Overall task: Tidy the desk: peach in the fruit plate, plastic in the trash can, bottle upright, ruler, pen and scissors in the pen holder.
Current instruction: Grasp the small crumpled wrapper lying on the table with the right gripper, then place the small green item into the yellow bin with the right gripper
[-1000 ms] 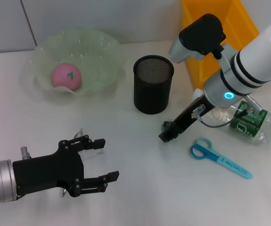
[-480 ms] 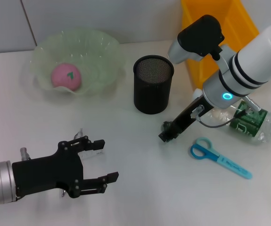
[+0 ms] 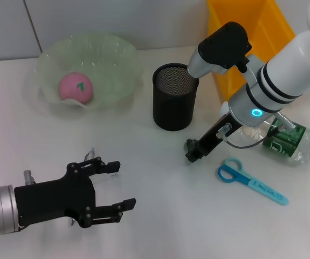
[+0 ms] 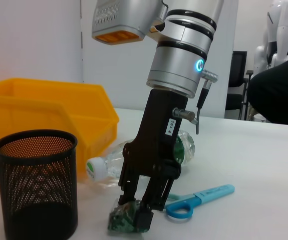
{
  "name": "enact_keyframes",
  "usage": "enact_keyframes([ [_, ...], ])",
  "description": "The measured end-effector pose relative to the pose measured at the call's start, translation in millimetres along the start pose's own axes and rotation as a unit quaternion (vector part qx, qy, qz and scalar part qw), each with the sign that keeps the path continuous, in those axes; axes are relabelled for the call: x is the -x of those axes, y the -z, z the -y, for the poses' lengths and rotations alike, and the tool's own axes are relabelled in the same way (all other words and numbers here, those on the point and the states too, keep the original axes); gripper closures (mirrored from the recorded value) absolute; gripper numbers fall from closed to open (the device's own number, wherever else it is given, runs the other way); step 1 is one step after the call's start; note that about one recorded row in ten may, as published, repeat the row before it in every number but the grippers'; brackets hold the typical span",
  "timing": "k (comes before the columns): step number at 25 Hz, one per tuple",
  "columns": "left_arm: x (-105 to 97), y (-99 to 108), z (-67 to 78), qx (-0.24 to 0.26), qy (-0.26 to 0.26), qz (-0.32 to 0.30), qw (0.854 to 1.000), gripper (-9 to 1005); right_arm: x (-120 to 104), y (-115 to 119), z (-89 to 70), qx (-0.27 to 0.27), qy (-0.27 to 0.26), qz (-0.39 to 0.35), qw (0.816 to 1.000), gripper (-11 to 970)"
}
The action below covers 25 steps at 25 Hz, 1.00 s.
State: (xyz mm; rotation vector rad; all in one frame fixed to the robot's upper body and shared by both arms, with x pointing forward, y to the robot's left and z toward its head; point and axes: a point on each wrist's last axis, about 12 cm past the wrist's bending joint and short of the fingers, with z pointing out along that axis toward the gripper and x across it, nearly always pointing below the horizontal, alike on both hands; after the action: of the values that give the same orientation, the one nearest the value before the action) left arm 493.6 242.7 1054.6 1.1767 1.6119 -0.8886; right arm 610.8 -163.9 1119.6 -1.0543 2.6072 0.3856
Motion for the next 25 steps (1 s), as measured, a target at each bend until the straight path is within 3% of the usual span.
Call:
enact_keyframes([
  [12, 0, 0, 0.4, -0.002, 0.000, 0.001, 1.000, 170, 0, 5, -0.9, -0.001, 0.004, 0.008, 1.000, 543],
  [16, 0, 0, 0.6, -0.003, 0.000, 0.001, 1.000, 170, -1, 14, -1.6, 0.000, 0.005, 0.017, 1.000, 544],
  [21, 0, 0, 0.9, -0.004, 0.000, 0.002, 1.000, 170, -5, 41, -0.9, -0.009, -0.003, 0.045, 0.999, 542],
  [23, 0, 0, 0.9, -0.005, 0.000, 0.002, 1.000, 170, -11, 68, 7.3, -0.031, -0.017, 0.076, 0.996, 542],
  [25, 0, 0, 0.9, -0.004, 0.000, 0.002, 1.000, 170, -14, 77, 11.8, -0.043, -0.024, 0.087, 0.995, 541],
])
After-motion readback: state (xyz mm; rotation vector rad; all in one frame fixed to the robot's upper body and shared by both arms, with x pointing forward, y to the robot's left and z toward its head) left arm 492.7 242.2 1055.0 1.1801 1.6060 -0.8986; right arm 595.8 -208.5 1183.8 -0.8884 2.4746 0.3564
